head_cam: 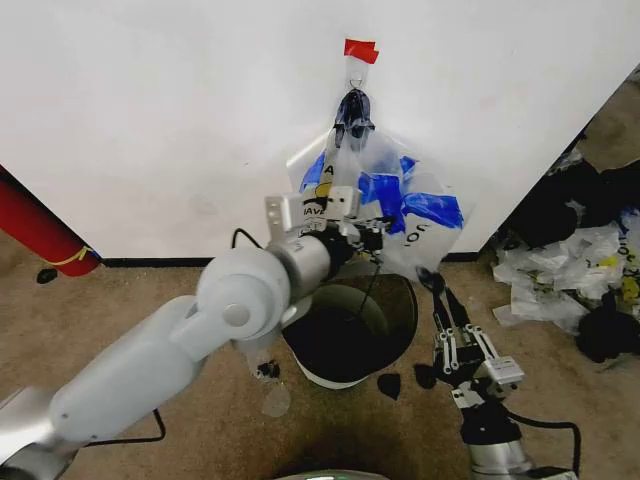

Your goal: Pick up the garbage bag from the wall and place it over the trash bin.

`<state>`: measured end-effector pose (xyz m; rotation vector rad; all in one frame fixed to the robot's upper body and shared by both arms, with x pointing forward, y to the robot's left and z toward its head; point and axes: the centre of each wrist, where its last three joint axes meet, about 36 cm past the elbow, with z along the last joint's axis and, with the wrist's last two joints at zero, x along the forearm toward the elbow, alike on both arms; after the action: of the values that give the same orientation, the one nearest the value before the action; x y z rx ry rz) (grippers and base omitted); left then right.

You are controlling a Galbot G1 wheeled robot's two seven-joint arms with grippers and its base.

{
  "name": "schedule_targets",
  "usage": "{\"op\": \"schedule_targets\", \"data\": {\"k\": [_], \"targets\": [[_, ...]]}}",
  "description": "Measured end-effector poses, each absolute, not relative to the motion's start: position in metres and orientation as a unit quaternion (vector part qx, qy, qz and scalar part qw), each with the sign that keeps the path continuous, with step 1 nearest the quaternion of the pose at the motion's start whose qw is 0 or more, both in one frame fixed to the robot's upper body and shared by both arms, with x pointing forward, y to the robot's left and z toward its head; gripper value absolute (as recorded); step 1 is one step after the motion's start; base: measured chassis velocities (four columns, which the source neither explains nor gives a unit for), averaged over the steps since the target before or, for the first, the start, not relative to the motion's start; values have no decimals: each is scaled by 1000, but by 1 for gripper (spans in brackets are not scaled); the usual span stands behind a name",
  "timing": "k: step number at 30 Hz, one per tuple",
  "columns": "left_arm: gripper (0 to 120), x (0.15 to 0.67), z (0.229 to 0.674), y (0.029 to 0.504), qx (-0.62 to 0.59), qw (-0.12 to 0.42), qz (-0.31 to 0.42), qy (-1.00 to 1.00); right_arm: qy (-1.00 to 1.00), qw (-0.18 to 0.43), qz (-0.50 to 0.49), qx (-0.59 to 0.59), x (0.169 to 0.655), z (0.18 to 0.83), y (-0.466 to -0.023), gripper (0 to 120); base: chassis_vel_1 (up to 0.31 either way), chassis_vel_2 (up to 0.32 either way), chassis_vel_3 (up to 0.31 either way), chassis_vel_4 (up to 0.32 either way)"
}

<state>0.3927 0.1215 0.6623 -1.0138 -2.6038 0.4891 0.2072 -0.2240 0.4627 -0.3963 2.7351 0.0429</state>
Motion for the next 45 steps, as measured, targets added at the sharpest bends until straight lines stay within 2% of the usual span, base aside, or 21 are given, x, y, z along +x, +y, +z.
{"op": "schedule_targets", "data": {"k": [5, 7, 8, 10, 11, 12, 14, 15, 18, 25, 32, 40, 45], "targets": [[0, 382, 655, 130, -347, 156, 179, -907, 953, 209, -11, -221, 201, 495, -241, 53, 0, 0, 0, 0], [0, 382, 655, 130, -347, 156, 179, -907, 952, 209, -13, -224, 201, 496, -242, 55, 0, 0, 0, 0], [0, 382, 655, 131, -346, 156, 179, -908, 950, 205, -22, -234, 202, 499, -248, 60, 0, 0, 0, 0], [0, 383, 655, 131, -346, 155, 178, -908, 952, 199, -30, -230, 206, 504, -255, 68, 0, 0, 0, 0], [0, 383, 655, 131, -346, 155, 178, -908, 952, 199, -30, -230, 206, 504, -255, 68, 0, 0, 0, 0], [0, 383, 655, 131, -346, 155, 178, -908, 959, 188, -41, -207, 213, 510, -264, 79, 0, 0, 0, 0], [0, 382, 654, 131, -347, 156, 177, -908, 961, 192, -76, -185, 223, 521, -280, 86, 0, 0, 0, 0], [0, 382, 654, 131, -347, 156, 177, -908, 961, 192, -76, -185, 223, 521, -280, 86, 0, 0, 0, 0], [0, 385, 652, 127, -351, 162, 173, -906, 955, 204, -120, -178, 235, 532, -296, 98, 0, 0, 0, 0], [0, 394, 649, 103, -379, 169, 164, -895, 954, 203, -163, -148, 252, 538, -316, 100, 0, 0, 0, 0], [0, 398, 644, 110, -364, 168, 159, -902, 954, 187, -177, -154, 284, 533, -341, 100, 0, 0, 0, 0], [0, 397, 646, 114, -361, 164, 160, -904, 951, 155, -161, -216, 353, 534, -382, 100, 0, 0, 0, 0], [0, 395, 646, 116, -360, 162, 160, -905, 943, 132, -169, -252, 376, 535, -390, 100, 0, 0, 0, 0]]}}
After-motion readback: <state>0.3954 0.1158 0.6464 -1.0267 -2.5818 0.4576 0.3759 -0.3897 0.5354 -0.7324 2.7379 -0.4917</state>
